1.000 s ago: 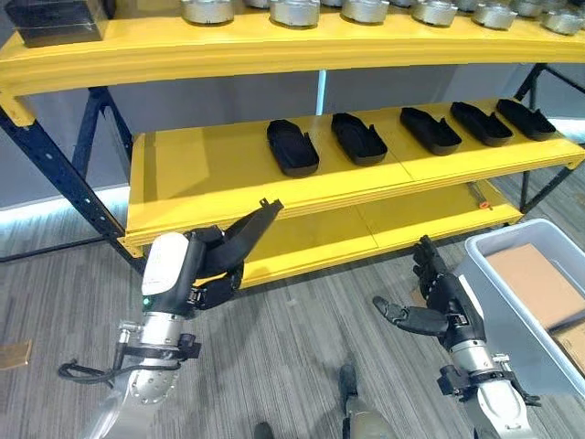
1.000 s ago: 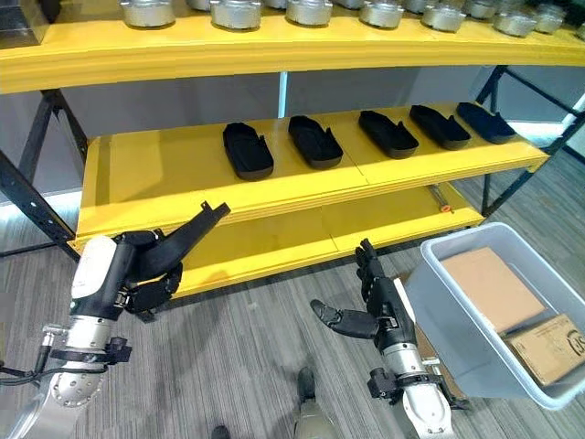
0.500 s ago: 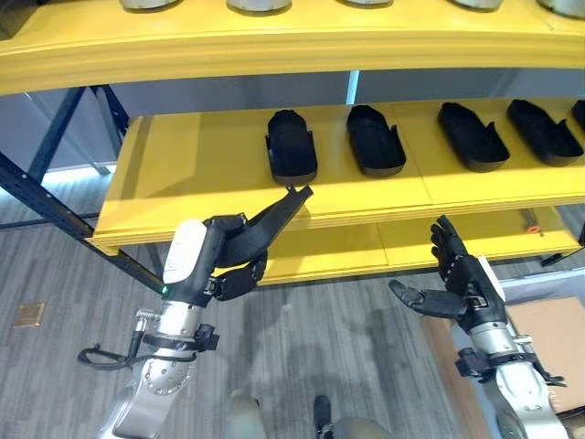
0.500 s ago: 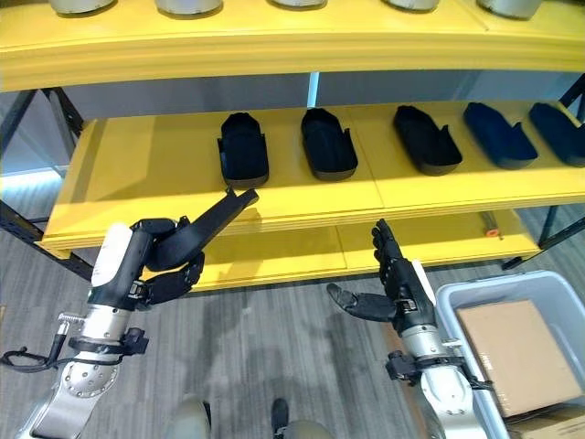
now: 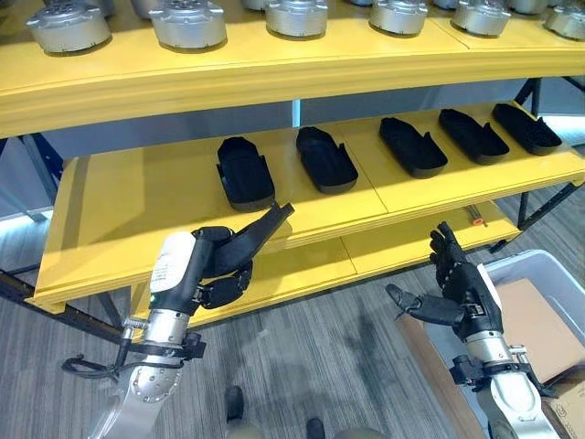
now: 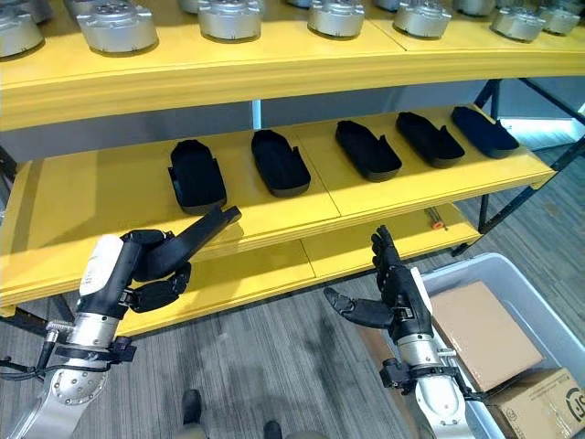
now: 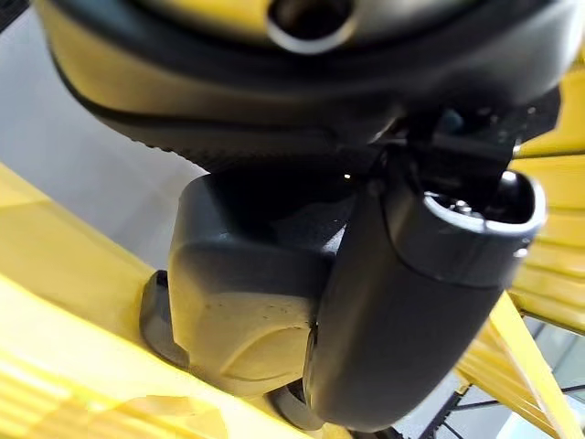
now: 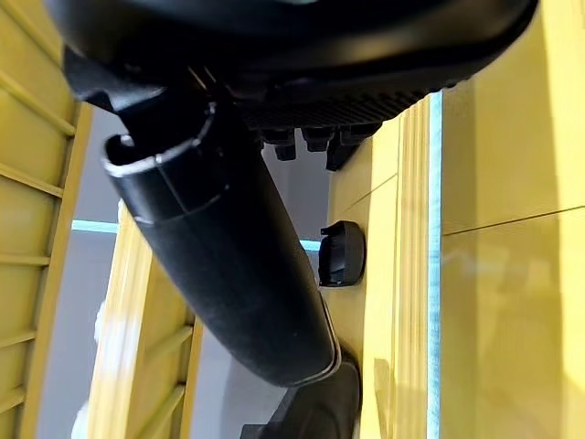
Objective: Move parts from the plastic box to the shelf.
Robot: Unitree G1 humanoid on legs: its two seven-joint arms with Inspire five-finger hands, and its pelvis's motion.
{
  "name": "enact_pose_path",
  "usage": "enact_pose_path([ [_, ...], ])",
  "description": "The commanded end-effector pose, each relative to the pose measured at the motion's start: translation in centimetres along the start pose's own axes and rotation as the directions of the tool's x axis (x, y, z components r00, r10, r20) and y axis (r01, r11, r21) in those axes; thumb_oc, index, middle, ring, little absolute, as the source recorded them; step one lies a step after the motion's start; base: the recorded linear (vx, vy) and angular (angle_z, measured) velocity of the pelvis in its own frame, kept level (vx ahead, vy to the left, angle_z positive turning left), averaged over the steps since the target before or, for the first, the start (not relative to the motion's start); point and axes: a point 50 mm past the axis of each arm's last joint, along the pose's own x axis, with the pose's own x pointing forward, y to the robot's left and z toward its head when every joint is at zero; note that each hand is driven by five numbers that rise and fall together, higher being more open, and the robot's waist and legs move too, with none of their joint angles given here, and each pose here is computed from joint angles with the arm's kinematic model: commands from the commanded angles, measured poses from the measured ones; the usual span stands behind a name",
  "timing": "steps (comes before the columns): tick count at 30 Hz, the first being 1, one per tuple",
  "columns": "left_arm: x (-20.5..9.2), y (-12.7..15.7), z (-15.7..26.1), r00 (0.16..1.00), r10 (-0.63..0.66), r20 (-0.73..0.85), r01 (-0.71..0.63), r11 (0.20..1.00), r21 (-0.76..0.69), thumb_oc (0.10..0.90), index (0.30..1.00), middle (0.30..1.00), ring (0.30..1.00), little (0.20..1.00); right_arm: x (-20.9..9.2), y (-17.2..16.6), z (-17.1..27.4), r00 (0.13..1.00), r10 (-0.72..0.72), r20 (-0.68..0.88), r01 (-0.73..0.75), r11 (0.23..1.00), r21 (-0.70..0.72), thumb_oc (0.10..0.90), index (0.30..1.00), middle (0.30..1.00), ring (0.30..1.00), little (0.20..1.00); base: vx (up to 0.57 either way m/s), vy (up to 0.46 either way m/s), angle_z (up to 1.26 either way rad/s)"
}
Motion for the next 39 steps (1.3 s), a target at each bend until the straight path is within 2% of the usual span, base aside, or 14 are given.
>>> enact_pose_path([
  [1, 2.5, 4.8, 4.7, 0.912, 0.28, 0.301, -0.286, 0.958, -0.024, 0.4, 0.3, 0.3, 0.3, 0.3, 0.8, -0.3, 4.1, 0.974, 0.036, 0.225, -0.028, 0.999, -0.041, 0.9, 1.0, 1.0, 1.0, 1.0, 0.1, 0.214, 0.05],
  [14, 2.8, 6.2, 5.6, 0.876, 0.326, 0.356, -0.348, 0.937, -0.001, 0.4, 0.3, 0.3, 0.3, 0.3, 0.8, -0.3, 4.0, 0.978, 0.041, 0.206, -0.031, 0.998, -0.053, 0.9, 1.0, 1.0, 1.0, 1.0, 0.06, 0.131, -0.05],
  [23, 1.5, 7.5, 4.2, 0.884, 0.364, 0.293, -0.402, 0.912, 0.081, 0.4, 0.3, 0.3, 0.3, 0.3, 0.9, -0.2, 3.9, 0.979, 0.046, 0.199, -0.035, 0.998, -0.059, 0.9, 1.0, 1.0, 1.0, 1.0, 0.01, 0.034, 0.04],
  [29, 2.9, 7.2, 3.8, 0.889, 0.341, 0.306, -0.398, 0.906, 0.145, 0.4, 0.3, 0.3, 0.3, 0.3, 1.2, 0.0, 3.8, 0.979, 0.063, 0.194, -0.053, 0.997, -0.059, 0.9, 1.0, 1.0, 1.0, 1.0, 0.0, -0.017, 0.12],
  [32, 4.8, 6.6, 3.2, 0.906, 0.281, 0.316, -0.365, 0.898, 0.246, 0.4, 0.3, 0.3, 0.3, 0.3, 1.8, 0.2, 4.2, 0.973, 0.086, 0.214, -0.075, 0.996, -0.056, 0.9, 1.0, 1.0, 1.0, 1.0, -0.04, -0.076, 0.12],
  [39, 7.7, 7.2, 3.0, 0.897, 0.277, 0.345, -0.401, 0.838, 0.37, 0.4, 0.3, 0.3, 0.3, 0.3, 2.8, 0.6, 5.1, 0.959, 0.114, 0.26, -0.1, 0.993, -0.065, 0.9, 1.0, 1.0, 1.0, 1.0, -0.09, -0.047, 0.16],
])
